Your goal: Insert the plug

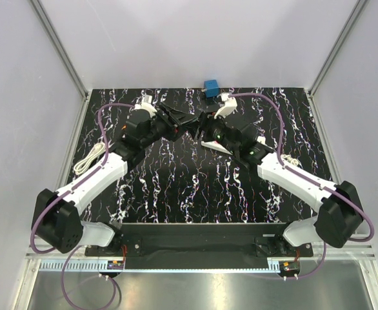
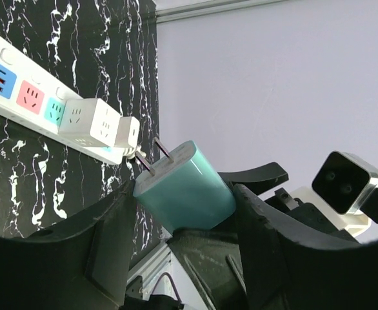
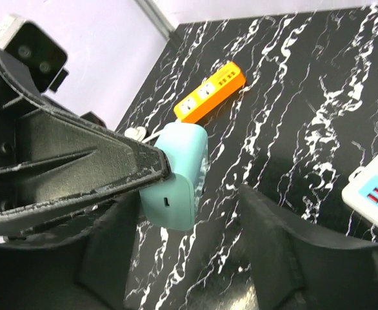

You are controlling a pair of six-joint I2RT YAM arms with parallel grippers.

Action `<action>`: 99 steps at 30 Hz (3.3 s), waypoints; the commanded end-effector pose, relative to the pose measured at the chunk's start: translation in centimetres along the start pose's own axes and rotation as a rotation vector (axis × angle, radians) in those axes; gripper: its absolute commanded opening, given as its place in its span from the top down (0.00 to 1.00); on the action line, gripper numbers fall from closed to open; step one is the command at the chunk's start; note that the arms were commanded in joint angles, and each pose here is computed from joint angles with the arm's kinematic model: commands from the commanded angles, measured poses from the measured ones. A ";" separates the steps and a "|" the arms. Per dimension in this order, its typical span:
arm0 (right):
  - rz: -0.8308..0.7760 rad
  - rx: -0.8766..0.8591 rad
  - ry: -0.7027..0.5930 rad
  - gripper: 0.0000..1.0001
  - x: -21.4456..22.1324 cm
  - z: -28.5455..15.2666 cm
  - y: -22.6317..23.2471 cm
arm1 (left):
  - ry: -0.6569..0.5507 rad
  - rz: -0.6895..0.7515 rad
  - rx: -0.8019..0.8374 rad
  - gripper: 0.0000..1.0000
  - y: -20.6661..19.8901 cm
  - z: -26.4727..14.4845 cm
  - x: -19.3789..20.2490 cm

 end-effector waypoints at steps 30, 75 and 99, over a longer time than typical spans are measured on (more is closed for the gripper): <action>-0.406 0.041 0.361 1.00 -2.2 -0.4 -6.5 | -0.031 0.581 -0.164 0.01 0.1 -7.2 -4.8; -0.850 -0.324 1.010 1.00 6.8 7.8 -19.9 | -0.094 0.822 -0.298 0.01 2.1 -10.8 -4.1; -0.847 -0.365 1.043 1.00 7.9 7.0 -19.9 | -0.097 0.800 -0.303 0.01 2.3 -10.7 -4.6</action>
Point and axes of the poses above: each gripper's point midway between its finger pads, its own z axis out along the fingers, its own y axis along the line the jaws close on, x = y × z, the point moved 8 cm from there along -z, back along the fingers, and after that the axes turned 14 degrees about -z, right-handed, at the moved point
